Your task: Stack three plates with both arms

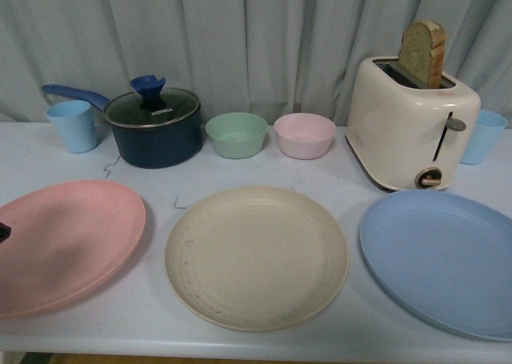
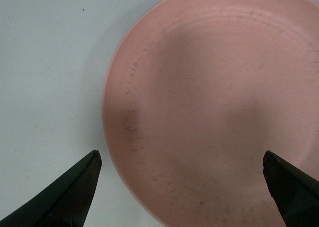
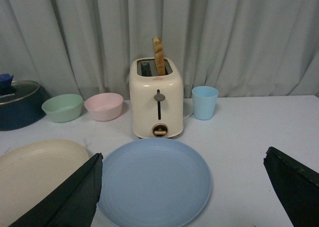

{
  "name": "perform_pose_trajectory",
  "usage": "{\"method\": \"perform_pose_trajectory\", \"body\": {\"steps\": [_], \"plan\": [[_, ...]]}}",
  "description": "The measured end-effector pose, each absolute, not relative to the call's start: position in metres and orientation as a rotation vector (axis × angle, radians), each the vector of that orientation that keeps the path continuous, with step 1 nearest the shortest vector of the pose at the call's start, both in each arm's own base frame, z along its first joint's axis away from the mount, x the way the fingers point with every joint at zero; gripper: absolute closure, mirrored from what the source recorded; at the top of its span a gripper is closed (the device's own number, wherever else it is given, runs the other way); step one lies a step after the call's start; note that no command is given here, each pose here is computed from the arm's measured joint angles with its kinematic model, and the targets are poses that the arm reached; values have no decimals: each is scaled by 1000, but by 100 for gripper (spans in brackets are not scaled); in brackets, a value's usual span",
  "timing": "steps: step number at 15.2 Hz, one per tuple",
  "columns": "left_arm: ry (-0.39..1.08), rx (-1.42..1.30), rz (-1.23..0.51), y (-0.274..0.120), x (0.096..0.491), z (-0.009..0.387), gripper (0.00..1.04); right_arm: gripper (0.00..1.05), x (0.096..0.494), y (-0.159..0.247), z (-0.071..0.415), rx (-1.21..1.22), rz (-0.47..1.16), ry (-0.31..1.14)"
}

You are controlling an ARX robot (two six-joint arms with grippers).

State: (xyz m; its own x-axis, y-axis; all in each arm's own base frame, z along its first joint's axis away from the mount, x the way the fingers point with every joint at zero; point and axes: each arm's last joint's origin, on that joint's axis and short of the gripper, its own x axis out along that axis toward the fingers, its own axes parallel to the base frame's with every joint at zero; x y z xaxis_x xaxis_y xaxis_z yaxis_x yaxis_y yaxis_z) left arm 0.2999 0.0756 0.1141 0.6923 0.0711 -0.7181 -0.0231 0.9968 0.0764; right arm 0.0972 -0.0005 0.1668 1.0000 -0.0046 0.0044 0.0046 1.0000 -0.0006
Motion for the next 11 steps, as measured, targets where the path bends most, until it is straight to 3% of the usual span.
{"method": "perform_pose_trajectory", "body": {"steps": [5,9,11], "plan": [[916,-27,53,122,348,77,7,6,97,0,167,-1,-5,-4],[931,-114,22,135,359,70,7,6,97,0,167,-1,-5,-4],[935,-197,30,147,367,63,38,6,97,0,167,-1,-5,-4]]}}
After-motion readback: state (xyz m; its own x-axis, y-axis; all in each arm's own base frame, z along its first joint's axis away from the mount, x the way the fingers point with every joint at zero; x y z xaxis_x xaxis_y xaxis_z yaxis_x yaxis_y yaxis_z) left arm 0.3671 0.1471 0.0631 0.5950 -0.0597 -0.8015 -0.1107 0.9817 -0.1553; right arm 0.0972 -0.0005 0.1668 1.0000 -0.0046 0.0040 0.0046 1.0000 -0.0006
